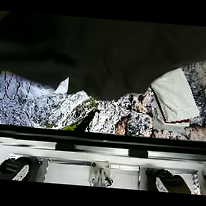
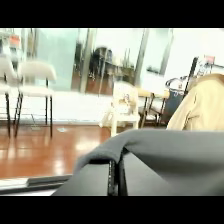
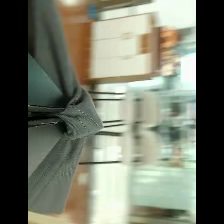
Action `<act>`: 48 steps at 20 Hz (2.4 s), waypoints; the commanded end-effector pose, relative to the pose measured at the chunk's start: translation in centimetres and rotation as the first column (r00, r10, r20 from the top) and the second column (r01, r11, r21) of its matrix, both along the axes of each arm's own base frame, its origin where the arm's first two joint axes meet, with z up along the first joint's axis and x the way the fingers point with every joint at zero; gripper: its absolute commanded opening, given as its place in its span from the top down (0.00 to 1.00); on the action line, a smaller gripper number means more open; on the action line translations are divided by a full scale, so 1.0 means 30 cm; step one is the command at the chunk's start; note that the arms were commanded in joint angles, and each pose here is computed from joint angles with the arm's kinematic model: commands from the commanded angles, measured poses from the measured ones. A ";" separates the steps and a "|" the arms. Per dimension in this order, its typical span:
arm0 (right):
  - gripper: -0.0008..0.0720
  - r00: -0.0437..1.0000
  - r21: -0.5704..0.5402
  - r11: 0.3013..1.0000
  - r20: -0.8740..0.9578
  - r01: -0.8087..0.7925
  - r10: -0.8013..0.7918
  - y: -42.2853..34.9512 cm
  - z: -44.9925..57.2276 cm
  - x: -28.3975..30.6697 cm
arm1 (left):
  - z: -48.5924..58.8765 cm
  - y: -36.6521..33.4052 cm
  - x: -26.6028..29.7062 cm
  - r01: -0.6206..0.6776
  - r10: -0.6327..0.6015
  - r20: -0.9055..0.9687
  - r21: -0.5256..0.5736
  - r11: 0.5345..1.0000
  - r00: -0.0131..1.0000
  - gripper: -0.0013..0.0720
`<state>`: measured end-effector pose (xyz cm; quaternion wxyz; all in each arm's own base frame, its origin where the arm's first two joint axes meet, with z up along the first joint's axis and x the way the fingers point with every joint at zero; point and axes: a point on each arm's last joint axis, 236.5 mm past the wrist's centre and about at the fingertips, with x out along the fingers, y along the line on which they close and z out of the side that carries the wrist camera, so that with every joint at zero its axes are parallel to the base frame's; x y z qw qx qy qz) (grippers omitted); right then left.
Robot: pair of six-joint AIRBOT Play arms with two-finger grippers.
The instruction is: Fold the shirts.
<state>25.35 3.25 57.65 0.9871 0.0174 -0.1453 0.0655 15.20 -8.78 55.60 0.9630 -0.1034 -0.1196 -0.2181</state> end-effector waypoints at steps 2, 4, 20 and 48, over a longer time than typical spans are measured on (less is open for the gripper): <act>0.88 0.979 0.029 0.998 0.197 -0.051 0.044 0.006 0.170 -0.236 | -0.153 0.052 -0.083 -0.080 0.099 -0.180 0.109 0.991 0.979 0.93; 0.88 0.981 0.013 0.999 0.187 -0.047 0.044 0.011 0.163 -0.211 | -0.255 0.092 -0.055 -0.119 0.164 -0.284 0.169 0.978 0.945 0.93; 0.88 0.643 0.305 0.928 -0.672 -0.213 0.368 0.377 -1.015 0.982 | -1.308 0.109 0.491 -0.144 0.199 -0.826 0.144 0.979 0.528 0.92; 0.05 -0.244 0.263 0.965 -0.937 -0.020 0.250 -0.058 -1.783 0.502 | -2.006 0.450 0.219 -0.114 -0.082 -0.953 -0.051 0.992 -0.292 0.03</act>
